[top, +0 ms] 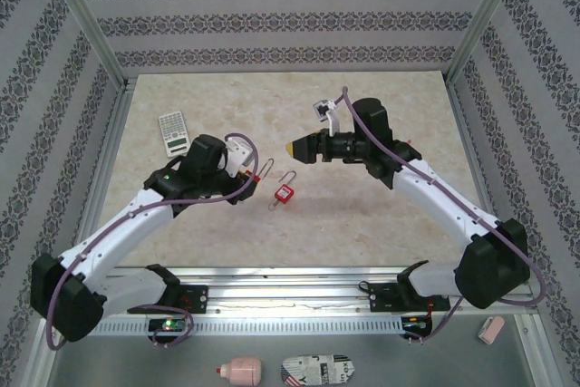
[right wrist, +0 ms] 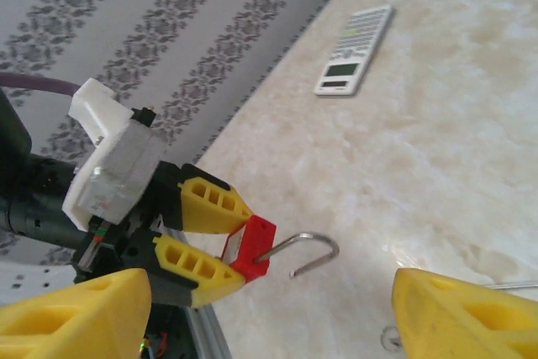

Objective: Unlock with the key

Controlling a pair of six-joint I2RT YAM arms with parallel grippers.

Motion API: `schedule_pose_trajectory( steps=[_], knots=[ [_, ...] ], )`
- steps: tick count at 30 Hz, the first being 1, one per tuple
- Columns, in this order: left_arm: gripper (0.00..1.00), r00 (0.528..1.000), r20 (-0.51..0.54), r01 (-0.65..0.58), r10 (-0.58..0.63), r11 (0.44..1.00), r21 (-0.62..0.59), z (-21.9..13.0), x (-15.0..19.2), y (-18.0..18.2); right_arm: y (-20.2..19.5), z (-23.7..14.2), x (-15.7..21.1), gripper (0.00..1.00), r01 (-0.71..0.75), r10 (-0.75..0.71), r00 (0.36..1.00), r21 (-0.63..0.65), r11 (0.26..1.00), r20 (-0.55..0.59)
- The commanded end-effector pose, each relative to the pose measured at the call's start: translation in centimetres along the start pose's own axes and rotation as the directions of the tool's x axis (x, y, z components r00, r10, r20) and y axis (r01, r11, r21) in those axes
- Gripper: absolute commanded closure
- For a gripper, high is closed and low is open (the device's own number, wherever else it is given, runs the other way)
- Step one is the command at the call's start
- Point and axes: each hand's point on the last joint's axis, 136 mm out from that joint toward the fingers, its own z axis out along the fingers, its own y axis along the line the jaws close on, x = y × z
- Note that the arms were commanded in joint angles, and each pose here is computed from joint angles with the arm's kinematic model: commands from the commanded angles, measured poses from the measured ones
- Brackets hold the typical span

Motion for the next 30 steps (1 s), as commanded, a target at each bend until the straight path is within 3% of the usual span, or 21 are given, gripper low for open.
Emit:
schedule_pose_trajectory(
  steps=[1, 4, 10, 16, 20, 24, 30],
  knots=[
    [1.0, 0.993, -0.115, -0.004, -0.013, 0.989, -0.151, 1.4, 2.2, 3.3, -0.9, -0.9, 0.2, 0.18, -0.01, 0.007, 0.999, 0.077, 0.997, 0.045],
    [1.0, 0.98, -0.195, -0.003, -0.05, 0.964, -0.265, 3.0, 3.5, 5.8, -1.0, -0.9, 0.8, 0.16, -0.012, 0.009, 0.999, 0.078, 0.997, 0.046],
    [1.0, 0.948, -0.299, -0.011, -0.11, 0.928, -0.374, 5.2, 5.0, 9.2, -0.4, -1.1, 0.9, 0.14, -0.001, -0.002, 0.999, 0.056, 0.998, 0.054],
    [1.0, 0.938, -0.321, 0.035, -0.13, 0.958, -0.286, 6.7, 5.0, 8.0, -0.8, -0.7, 1.3, 0.13, -0.005, 0.003, 0.999, 0.055, 0.998, 0.041],
    [1.0, 0.944, -0.29, 0.113, -0.155, 0.981, -0.156, 6.8, 4.4, 5.7, -1.3, -0.2, 1.6, 0.13, -0.01, 0.009, 1.0, 0.053, 0.999, 0.026],
    [1.0, 0.913, -0.367, 0.189, -0.181, 0.982, -0.014, 8.3, 6.3, 3.4, -1.5, 0.2, 1.8, 0.12, -0.012, 0.01, 1.0, 0.05, 0.999, 0.021],
    [1.0, 0.885, -0.417, 0.216, -0.208, 0.976, -0.029, 9.6, 7.9, 4.0, -1.5, 0.4, 1.7, 0.11, -0.009, 0.009, 1.0, 0.046, 0.999, 0.016]
  ],
)
